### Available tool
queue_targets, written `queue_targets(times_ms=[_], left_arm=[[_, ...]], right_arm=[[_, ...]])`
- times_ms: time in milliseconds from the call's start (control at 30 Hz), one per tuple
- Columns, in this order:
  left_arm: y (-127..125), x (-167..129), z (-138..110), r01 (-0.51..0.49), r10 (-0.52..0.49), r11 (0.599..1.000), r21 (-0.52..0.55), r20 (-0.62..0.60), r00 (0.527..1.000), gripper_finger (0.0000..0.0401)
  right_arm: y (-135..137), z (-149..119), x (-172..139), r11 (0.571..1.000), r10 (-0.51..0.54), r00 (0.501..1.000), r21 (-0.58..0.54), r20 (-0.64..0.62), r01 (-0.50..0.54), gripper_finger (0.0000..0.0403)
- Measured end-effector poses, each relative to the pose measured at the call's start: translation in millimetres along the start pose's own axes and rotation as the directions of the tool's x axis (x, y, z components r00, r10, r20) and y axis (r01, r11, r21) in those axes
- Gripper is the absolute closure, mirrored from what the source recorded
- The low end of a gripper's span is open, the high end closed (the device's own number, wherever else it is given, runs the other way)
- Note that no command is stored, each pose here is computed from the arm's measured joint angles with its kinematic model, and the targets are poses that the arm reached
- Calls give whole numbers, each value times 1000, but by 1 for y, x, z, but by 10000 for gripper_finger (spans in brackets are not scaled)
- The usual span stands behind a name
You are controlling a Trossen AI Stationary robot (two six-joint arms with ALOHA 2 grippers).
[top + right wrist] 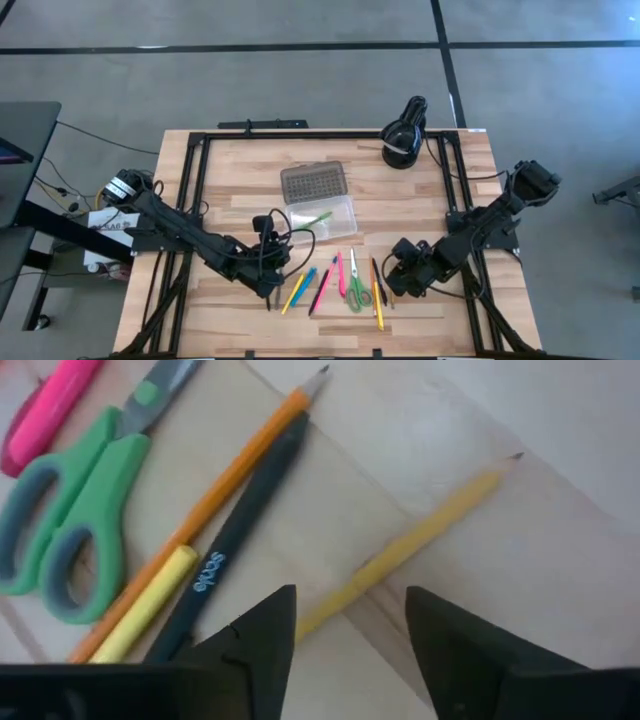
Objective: Pick & place school supplies into a supply box
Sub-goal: Put the yellow pencil into the transparent supply box
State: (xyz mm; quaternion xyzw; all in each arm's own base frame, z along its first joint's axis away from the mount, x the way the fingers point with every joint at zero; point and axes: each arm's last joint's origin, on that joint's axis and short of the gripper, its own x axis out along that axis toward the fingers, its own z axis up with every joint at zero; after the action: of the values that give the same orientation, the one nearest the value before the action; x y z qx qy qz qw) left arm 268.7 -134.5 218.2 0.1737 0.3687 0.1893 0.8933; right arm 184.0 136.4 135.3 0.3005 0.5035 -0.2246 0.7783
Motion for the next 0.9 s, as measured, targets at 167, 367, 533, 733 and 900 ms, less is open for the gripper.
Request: queue_targets(times_ms=[167, 367, 533, 733, 900], left_arm=[[0, 0, -2, -4, 4, 1000, -2, -11, 1000, 278], [1, 0, -4, -11, 11, 1000, -4, -30, 999, 278], [2, 0, -5, -13, 13, 1000, -3, -35, 999, 278], [2, 0, -5, -14, 14, 1000, -9, -35, 999, 278], [2, 0, -5, -14, 14, 1000, -11, -36, 999, 278]], right_arm=[[0, 4, 8, 998, -21, 998, 52, -66, 24, 201], [3, 6, 17, 995, -72, 992, 58, -108, 79, 203], [12, 9, 10, 993, -100, 986, 49, -137, 107, 212], [12, 8, 14, 987, -144, 969, 36, -201, 154, 234], [12, 8, 20, 981, -186, 954, 18, -237, 195, 252]])
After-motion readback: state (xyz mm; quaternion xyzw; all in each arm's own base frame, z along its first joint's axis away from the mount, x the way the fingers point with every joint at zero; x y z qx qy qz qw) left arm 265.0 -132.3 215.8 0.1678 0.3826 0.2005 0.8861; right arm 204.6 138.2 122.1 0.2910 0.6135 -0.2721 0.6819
